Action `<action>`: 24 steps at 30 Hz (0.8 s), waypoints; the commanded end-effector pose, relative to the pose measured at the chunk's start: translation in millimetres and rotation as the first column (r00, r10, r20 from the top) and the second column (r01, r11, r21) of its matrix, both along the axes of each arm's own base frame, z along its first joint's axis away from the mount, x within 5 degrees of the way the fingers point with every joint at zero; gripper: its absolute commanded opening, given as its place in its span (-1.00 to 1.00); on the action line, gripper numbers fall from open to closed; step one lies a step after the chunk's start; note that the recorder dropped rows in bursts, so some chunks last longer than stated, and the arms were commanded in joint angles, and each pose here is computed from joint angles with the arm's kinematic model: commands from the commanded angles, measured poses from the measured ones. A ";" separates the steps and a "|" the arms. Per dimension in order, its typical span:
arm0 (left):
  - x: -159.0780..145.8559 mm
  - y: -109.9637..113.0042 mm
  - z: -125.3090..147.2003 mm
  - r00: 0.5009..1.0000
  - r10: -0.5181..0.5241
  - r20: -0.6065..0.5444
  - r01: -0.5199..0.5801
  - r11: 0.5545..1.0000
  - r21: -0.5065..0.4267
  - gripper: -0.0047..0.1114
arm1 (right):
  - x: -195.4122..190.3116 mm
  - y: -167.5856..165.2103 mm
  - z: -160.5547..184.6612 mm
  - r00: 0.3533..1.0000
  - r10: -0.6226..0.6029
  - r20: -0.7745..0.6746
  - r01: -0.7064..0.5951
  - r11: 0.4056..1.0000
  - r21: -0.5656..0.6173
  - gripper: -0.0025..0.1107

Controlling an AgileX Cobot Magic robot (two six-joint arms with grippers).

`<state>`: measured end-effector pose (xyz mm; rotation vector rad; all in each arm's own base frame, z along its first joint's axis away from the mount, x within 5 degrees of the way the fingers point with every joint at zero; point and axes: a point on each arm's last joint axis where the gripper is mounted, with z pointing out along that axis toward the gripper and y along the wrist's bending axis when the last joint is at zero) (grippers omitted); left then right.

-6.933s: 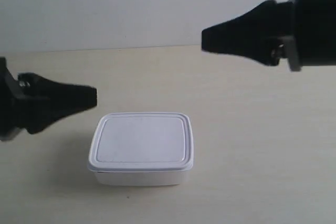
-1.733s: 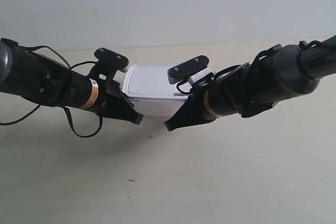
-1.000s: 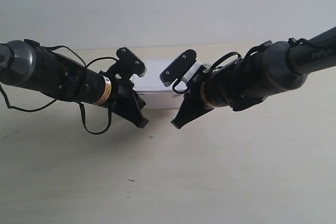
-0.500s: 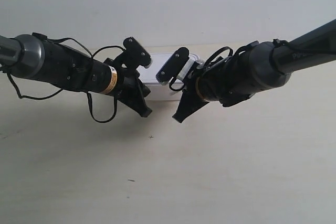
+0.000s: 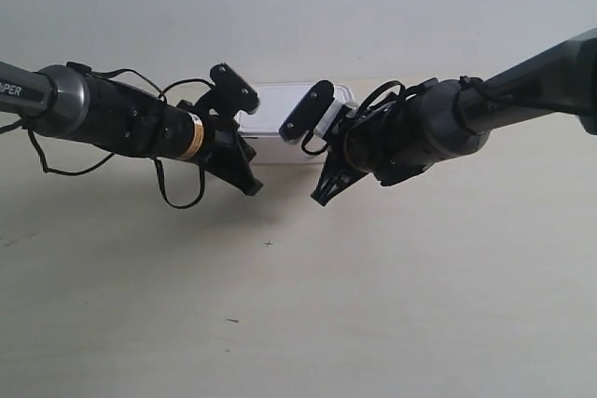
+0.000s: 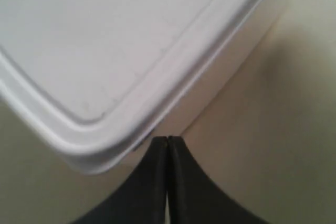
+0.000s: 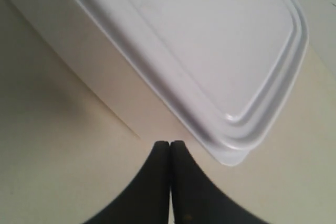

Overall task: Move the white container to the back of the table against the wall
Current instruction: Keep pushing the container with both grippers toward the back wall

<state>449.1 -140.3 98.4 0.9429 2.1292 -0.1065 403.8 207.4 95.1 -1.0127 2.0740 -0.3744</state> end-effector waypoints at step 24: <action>41.2 -2.8 -13.5 0.999 0.007 0.040 -0.003 0.995 -0.103 -0.92 | 42.6 -4.0 -8.6 0.998 -0.044 0.045 0.041 0.998 0.052 -0.96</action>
